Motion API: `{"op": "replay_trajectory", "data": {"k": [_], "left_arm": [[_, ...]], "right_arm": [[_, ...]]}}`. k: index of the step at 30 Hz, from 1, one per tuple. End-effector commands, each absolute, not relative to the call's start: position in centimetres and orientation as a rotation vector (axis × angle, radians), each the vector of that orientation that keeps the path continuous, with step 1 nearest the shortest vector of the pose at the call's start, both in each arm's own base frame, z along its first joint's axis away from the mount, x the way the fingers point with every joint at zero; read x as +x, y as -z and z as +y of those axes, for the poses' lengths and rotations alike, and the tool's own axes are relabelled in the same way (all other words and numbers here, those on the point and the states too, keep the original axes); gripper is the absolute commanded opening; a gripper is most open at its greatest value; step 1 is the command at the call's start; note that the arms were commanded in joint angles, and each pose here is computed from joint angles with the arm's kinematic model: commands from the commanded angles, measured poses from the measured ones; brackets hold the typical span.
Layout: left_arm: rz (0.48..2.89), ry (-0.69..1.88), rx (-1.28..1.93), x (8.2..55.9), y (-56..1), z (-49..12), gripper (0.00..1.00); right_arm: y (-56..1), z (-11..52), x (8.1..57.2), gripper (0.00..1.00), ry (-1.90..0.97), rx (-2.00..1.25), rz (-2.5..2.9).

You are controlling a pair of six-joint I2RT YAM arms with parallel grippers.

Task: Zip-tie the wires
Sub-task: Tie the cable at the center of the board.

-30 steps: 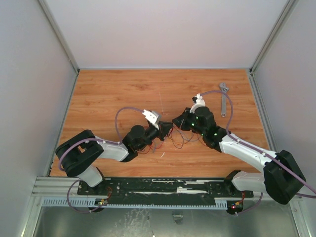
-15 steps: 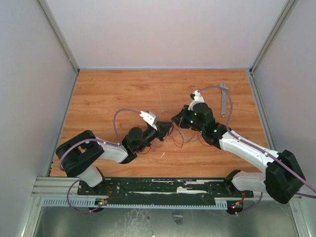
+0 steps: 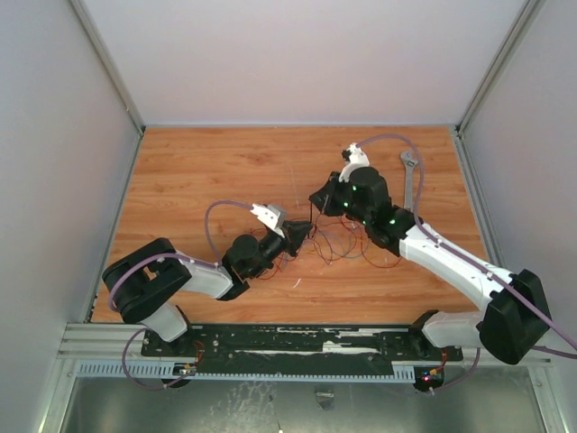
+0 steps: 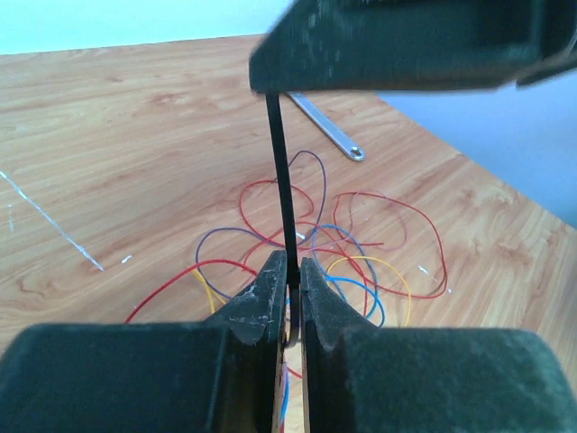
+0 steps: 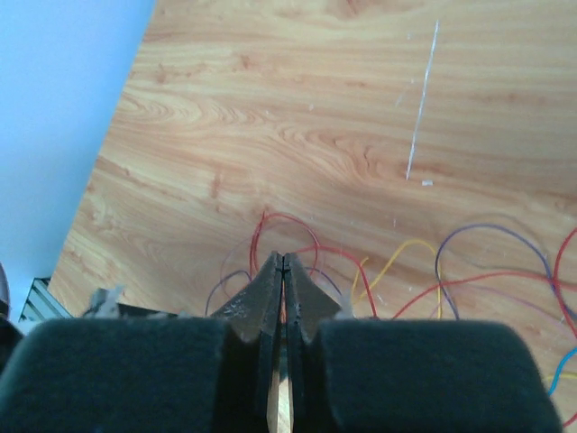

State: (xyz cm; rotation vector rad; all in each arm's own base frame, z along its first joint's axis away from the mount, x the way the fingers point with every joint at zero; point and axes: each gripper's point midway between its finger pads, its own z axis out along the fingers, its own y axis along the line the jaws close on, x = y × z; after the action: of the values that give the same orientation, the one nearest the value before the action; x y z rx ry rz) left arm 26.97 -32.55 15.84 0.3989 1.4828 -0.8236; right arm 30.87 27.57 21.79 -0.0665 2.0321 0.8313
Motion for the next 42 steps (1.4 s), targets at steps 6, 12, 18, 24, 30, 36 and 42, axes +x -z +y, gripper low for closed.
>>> {"op": "replay_trajectory", "data": {"k": [6,12,18,24,30,36,42], "left_arm": [[1.615,0.814,0.483,25.2,-11.4,-32.7,0.00],[1.616,0.812,0.479,25.2,-11.4,-32.6,0.00],[1.618,0.811,0.480,25.2,-11.3,-32.6,0.00],[1.619,0.813,0.484,25.2,-11.2,-32.7,0.00],[1.620,0.815,0.487,25.2,-11.2,-32.8,0.00],[1.625,0.815,0.490,25.2,-11.1,-32.9,0.00],[1.625,0.815,0.489,25.3,-11.1,-32.9,0.00]], "right_arm": [[-33.9,27.3,34.4,0.00,-0.838,-0.061,1.708],[-35.7,26.9,34.5,0.00,-0.829,-0.067,1.673],[-37.1,26.4,34.4,0.00,-0.833,-0.065,1.643],[-37.8,26.2,34.1,0.00,-0.843,-0.072,1.622],[-38.0,25.8,33.8,0.00,-0.842,-0.067,1.609],[-38.7,25.3,33.8,0.00,-0.832,-0.057,1.591],[-38.9,25.3,33.8,0.00,-0.839,-0.062,1.584]]}}
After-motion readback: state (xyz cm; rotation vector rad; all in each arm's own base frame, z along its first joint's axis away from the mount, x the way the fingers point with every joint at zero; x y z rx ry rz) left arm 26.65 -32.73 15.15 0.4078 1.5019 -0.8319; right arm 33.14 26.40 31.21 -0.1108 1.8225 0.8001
